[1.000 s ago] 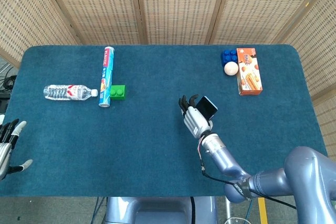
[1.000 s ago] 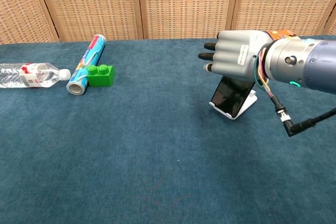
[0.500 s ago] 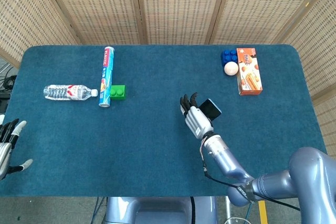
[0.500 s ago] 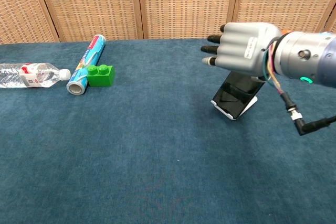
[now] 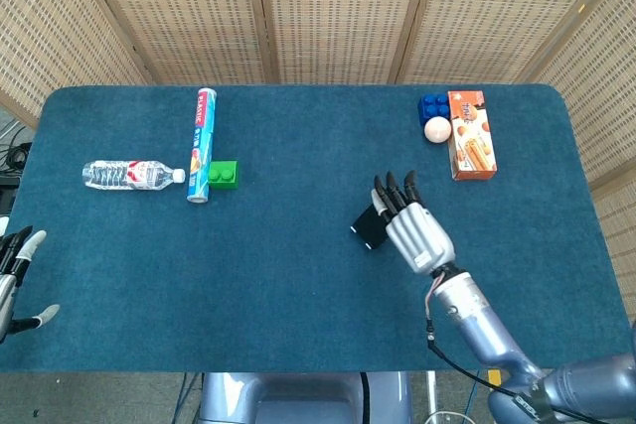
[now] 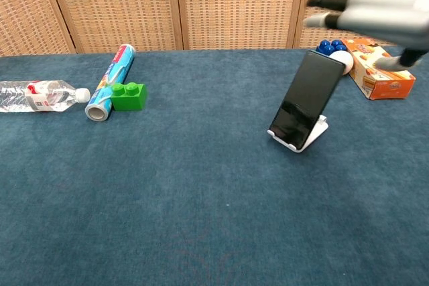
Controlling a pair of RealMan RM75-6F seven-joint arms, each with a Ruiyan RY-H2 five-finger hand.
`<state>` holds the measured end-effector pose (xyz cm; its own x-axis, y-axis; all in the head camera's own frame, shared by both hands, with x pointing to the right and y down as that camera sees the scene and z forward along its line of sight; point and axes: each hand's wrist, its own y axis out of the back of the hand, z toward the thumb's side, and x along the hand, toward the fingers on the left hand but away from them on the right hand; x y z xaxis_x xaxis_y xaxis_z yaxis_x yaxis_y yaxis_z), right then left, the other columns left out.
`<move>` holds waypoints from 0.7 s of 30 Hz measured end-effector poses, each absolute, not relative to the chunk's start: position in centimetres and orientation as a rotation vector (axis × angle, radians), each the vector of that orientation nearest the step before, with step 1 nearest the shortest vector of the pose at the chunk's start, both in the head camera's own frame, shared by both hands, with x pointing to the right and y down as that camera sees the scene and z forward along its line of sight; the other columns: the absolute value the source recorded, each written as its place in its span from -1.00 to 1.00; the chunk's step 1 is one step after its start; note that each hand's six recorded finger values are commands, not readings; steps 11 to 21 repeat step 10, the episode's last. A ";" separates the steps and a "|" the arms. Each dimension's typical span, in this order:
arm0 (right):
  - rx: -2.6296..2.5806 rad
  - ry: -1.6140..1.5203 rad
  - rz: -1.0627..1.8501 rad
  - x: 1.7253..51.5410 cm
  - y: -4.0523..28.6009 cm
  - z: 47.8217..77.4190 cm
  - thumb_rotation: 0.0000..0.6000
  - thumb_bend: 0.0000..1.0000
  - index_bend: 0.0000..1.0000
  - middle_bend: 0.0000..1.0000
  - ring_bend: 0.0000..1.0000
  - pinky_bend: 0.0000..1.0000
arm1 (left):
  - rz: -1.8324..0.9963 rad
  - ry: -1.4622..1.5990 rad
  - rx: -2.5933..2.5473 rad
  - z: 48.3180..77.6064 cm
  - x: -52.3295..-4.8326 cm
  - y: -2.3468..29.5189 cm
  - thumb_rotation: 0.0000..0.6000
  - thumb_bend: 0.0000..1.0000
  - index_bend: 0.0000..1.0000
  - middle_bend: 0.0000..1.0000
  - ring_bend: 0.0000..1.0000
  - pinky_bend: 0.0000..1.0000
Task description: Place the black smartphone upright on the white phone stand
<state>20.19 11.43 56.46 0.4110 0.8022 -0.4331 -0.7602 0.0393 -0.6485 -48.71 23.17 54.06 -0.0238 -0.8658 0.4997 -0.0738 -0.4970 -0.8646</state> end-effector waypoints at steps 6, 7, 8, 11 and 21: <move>-1.128 -0.323 1.300 26.5 13.0 54.9 1.00 -0.84 -1.00 -1.00 -1.00 -0.87 | -1.554 1.011 -1.619 53.4 -48.7 23.5 1.00 -1.00 -1.00 -1.00 -1.00 -1.00; -1.160 -0.372 1.320 27.7 13.4 54.8 1.00 -0.88 -1.00 -1.00 -1.00 -0.92 | -1.548 1.007 -1.618 53.4 -48.6 23.6 1.00 -1.00 -1.00 -1.00 -1.00 -1.00; -1.206 -0.439 1.349 29.2 14.1 54.8 1.00 -0.90 -1.00 -1.00 -1.00 -0.96 | -1.544 1.002 -1.616 53.3 -48.5 23.7 1.00 -1.00 -1.00 -1.00 -1.00 -1.00; -1.285 -0.550 1.397 31.5 15.3 54.9 1.00 -0.92 -1.00 -1.00 -1.00 -1.00 | -1.537 0.989 -1.604 53.3 -48.3 23.9 1.00 -1.00 -1.00 -1.00 -1.00 -1.00; -1.285 -0.550 1.397 31.5 15.3 54.9 1.00 -0.92 -1.00 -1.00 -1.00 -1.00 | -1.537 0.989 -1.604 53.3 -48.3 23.9 1.00 -1.00 -1.00 -1.00 -1.00 -1.00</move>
